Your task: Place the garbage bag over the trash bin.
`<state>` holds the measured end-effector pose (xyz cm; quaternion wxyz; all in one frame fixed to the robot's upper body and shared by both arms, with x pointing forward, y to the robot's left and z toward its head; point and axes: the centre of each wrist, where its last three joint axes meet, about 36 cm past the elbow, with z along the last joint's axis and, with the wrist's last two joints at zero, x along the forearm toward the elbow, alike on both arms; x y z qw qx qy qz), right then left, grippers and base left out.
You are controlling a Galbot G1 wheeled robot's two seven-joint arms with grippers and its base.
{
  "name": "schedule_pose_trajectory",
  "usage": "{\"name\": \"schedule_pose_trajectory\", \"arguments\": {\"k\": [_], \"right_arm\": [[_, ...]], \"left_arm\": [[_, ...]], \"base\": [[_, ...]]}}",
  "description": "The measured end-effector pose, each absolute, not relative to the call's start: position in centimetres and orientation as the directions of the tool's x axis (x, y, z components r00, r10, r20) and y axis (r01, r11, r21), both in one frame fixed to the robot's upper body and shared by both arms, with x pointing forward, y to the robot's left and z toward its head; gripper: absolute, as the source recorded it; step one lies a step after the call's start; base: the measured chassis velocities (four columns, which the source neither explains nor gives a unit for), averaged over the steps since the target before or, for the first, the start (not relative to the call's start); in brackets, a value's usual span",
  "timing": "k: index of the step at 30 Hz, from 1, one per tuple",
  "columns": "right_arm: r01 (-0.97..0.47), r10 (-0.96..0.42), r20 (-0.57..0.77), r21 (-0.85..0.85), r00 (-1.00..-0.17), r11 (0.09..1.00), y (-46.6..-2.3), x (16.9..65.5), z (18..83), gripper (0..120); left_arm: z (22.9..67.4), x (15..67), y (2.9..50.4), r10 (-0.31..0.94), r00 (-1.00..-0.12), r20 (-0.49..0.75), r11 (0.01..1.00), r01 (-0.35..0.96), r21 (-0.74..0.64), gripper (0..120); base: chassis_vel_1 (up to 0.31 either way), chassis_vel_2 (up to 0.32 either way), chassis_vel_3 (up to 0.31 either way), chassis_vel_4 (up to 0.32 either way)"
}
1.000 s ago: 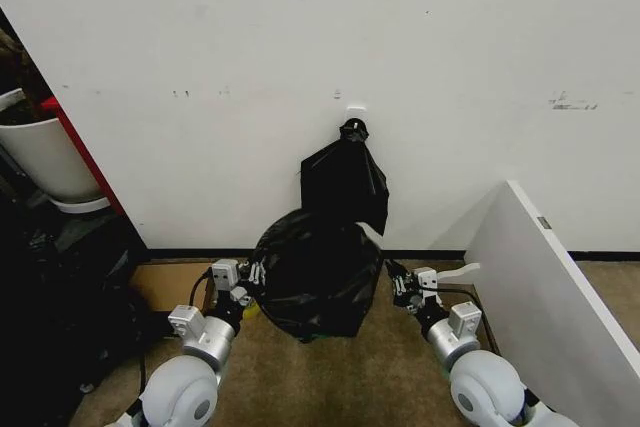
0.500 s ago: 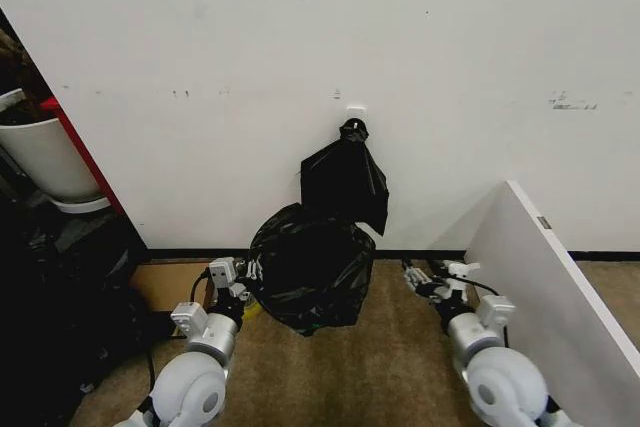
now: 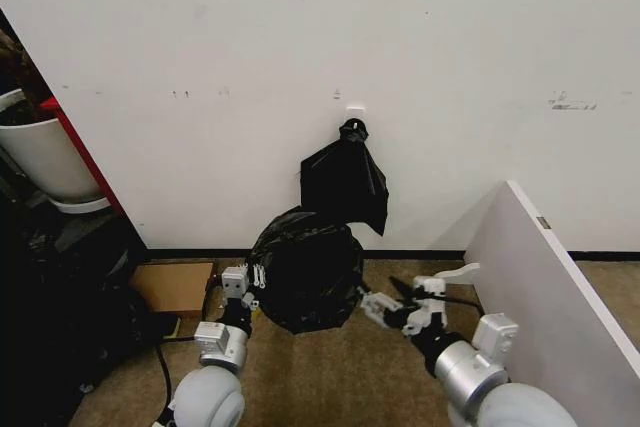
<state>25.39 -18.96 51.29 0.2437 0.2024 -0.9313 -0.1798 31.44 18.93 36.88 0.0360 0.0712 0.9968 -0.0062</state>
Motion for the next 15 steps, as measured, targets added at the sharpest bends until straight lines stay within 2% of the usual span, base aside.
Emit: {"name": "schedule_pose_trajectory", "arguments": {"k": [4, 7, 11, 12, 13, 15], "right_arm": [[-0.28, -0.453, 0.43, 0.407, -0.781, 0.87, -18.5, 26.3, 50.5, 49], [-0.275, -0.446, 0.441, 0.399, -0.779, 0.875, -18.0, 26.9, 50.1, 42], [-0.28, -0.442, 0.471, 0.375, -0.763, 0.884, -16.2, 28.5, 48.5, 24], [-0.28, -0.44, 0.475, 0.372, -0.762, 0.885, -16.0, 28.7, 48.3, 24], [-0.277, -0.435, 0.487, 0.364, -0.757, 0.889, -15.3, 29.4, 47.9, 15], [-0.275, -0.433, 0.49, 0.361, -0.757, 0.891, -15.2, 29.5, 47.7, 14]], "left_arm": [[36.3, 31.7, 18.0, 0.184, -0.978, -0.093, 0.983, 0.182, 0.034, 4], [36.1, 31.5, 17.4, 0.205, -0.974, -0.09, 0.978, 0.203, 0.04, 4], [35.5, 31.1, 16.2, 0.245, -0.965, -0.091, 0.969, 0.24, 0.056, 4], [35.4, 31.0, 16.0, 0.247, -0.965, -0.091, 0.968, 0.243, 0.056, 4], [35.3, 31.0, 15.7, 0.253, -0.963, -0.092, 0.967, 0.249, 0.055, 4], [35.4, 30.9, 15.6, 0.254, -0.963, -0.093, 0.967, 0.25, 0.055, 4]], "base": [[0.0, 0.0, 0.0, 0.0], [0.0, 0.0, 0.0, 0.0], [0.0, 0.0, 0.0, 0.0], [0.0, 0.0, 0.0, 0.0], [0.0, 0.0, 0.0, 0.0], [0.0, 0.0, 0.0, 0.0]]}}
